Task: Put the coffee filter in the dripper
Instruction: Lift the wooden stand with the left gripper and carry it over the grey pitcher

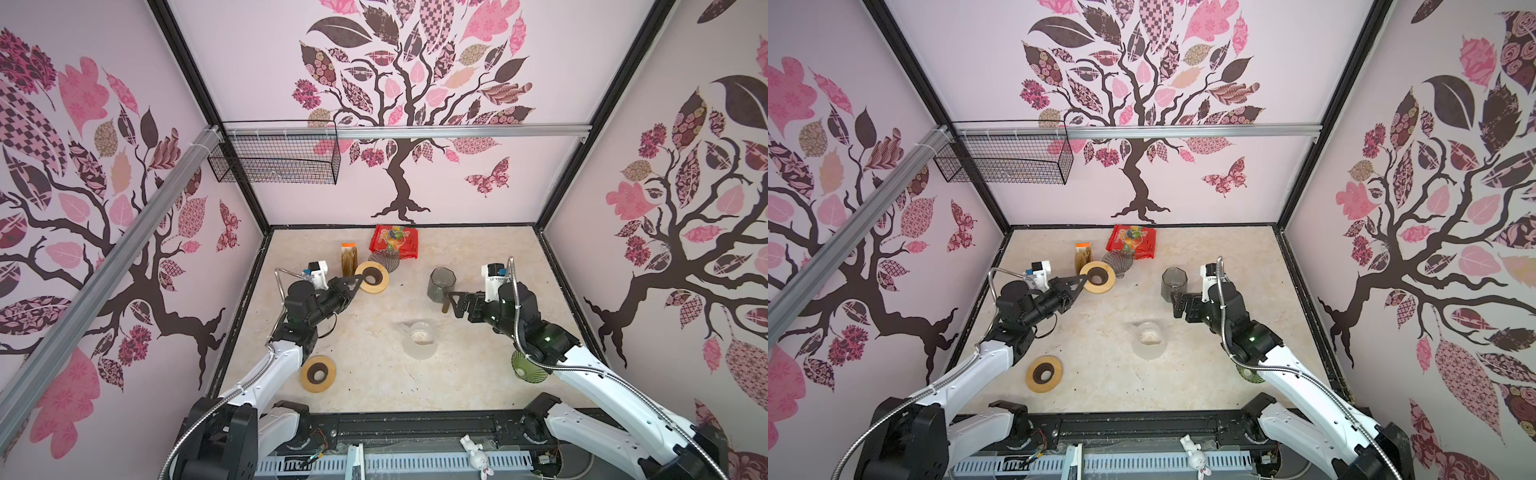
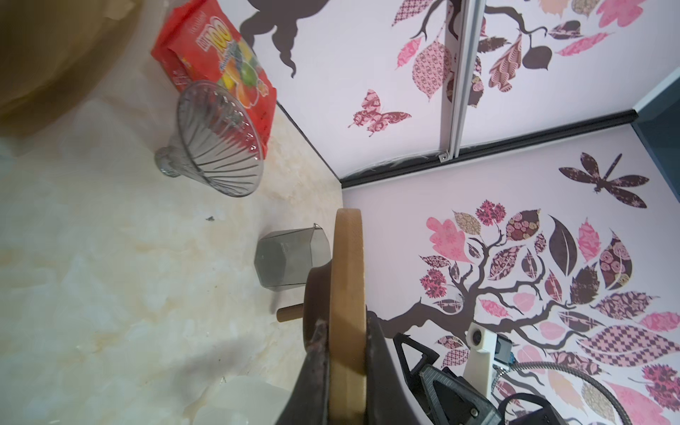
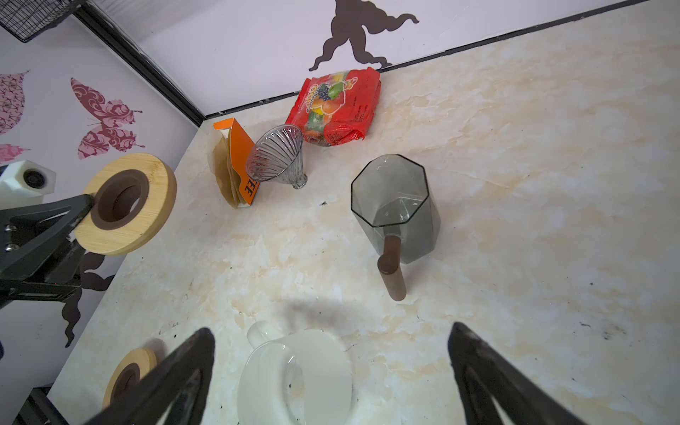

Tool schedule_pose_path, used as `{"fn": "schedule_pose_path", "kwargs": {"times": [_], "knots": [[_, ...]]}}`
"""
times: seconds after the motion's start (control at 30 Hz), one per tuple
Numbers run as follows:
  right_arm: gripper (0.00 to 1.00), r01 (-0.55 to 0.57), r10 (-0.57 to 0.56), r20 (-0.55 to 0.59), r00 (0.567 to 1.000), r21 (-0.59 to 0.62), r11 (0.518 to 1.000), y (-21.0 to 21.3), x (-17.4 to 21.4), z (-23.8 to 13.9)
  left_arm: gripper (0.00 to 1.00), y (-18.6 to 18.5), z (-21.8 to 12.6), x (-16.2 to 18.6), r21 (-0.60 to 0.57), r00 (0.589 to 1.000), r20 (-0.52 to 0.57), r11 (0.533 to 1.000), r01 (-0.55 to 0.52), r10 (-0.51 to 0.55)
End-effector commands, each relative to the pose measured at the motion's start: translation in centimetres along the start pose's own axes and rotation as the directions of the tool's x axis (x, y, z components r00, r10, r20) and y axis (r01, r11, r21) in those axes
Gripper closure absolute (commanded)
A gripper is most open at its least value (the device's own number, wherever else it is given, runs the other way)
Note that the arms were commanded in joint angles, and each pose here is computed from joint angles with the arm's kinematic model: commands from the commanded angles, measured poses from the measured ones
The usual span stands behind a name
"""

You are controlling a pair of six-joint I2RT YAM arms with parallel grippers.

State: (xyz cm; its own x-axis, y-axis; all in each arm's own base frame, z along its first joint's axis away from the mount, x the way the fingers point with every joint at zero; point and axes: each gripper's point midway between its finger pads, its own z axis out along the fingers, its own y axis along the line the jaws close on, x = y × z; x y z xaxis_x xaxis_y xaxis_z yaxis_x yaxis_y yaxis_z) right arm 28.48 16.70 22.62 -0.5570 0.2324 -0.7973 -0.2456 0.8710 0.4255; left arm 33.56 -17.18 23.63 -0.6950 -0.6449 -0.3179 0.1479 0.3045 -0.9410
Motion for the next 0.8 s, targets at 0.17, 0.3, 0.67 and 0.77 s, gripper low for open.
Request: {"fn": "schedule_pose_path", "kwargs": {"times": [0.17,0.3,0.67,0.77], "knots": [[0.0,0.015,-0.016,0.052,0.999,0.004,1.0,0.0,-1.0,-1.3,1.0,-6.3,6.3,3.8,0.14,0.976,-0.183,0.986,-0.091,0.116],[0.0,0.013,-0.013,0.06,0.998,0.008,1.0,-0.2,-1.0,-1.8,1.0,-6.6,9.6,5.5,0.144,0.964,-0.24,0.986,-0.082,0.116],[0.0,0.019,-0.02,0.058,0.998,0.015,1.0,-0.7,-0.4,-2.7,1.0,-5.0,17.1,8.8,0.134,0.94,-0.333,0.99,-0.033,0.076],[0.0,0.02,-0.02,0.056,0.998,0.015,1.0,-0.8,-0.2,-2.7,1.0,-3.9,18.4,8.9,0.112,0.937,-0.344,0.993,-0.021,0.058]]}}
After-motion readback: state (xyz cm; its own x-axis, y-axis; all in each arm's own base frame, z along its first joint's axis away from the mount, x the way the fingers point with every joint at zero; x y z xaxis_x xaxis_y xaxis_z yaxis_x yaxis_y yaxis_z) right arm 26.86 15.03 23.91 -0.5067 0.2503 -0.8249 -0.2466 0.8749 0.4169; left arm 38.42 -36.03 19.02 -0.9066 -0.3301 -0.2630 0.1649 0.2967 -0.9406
